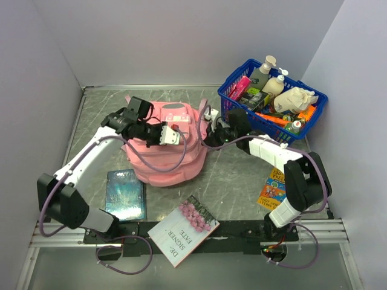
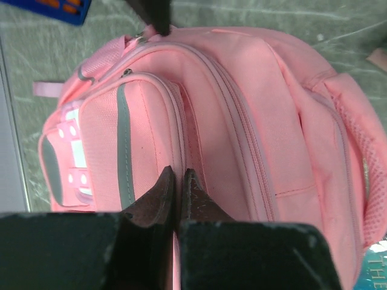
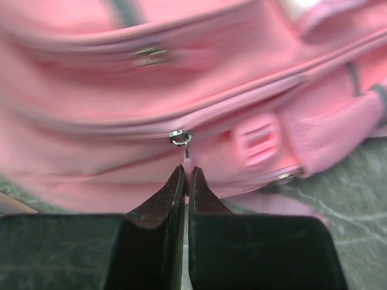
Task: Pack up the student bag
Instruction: Zip the student bag at the center of the board, then unzip the student bag at the center of the board.
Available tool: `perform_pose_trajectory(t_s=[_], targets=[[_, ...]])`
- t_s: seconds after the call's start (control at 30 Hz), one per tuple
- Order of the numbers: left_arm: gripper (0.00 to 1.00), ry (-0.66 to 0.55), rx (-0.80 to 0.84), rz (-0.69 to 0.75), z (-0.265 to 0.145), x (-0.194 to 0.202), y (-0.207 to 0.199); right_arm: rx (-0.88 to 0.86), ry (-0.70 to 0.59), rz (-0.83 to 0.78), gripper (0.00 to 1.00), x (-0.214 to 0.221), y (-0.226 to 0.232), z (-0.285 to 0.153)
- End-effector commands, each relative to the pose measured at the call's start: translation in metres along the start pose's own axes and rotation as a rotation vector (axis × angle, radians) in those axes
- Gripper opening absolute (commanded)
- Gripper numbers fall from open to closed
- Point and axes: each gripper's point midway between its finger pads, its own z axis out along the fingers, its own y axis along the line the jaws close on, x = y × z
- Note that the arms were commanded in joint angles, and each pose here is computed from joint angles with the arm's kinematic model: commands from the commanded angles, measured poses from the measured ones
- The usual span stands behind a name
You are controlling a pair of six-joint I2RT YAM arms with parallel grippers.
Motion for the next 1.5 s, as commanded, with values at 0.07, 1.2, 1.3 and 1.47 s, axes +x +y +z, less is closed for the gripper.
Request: perform_pose_trajectory(t_s=[0.07, 1.2, 1.3, 1.47], targets=[[0.01, -0.195, 0.041, 0.208, -0.025, -0.078, -0.029, 0.183, 0.012, 0.104, 0.00, -0.021, -0.057, -0.014], [0.01, -0.111, -0.279, -0.060, -0.036, -0.023, 0.087, 0.394, -0.162, 0.567, 0.95, -0.019, -0.053, -0.039], [0.01, -0.108, -0.191, 0.050, -0.045, -0.023, 0.045, 0.406, -0.163, 0.533, 0.91, -0.021, -0.060, -0.036], [0.01, -0.116, -0.203, 0.223, -0.057, -0.037, 0.037, 0.358, -0.178, 0.548, 0.86, -0.030, -0.058, -0.027]])
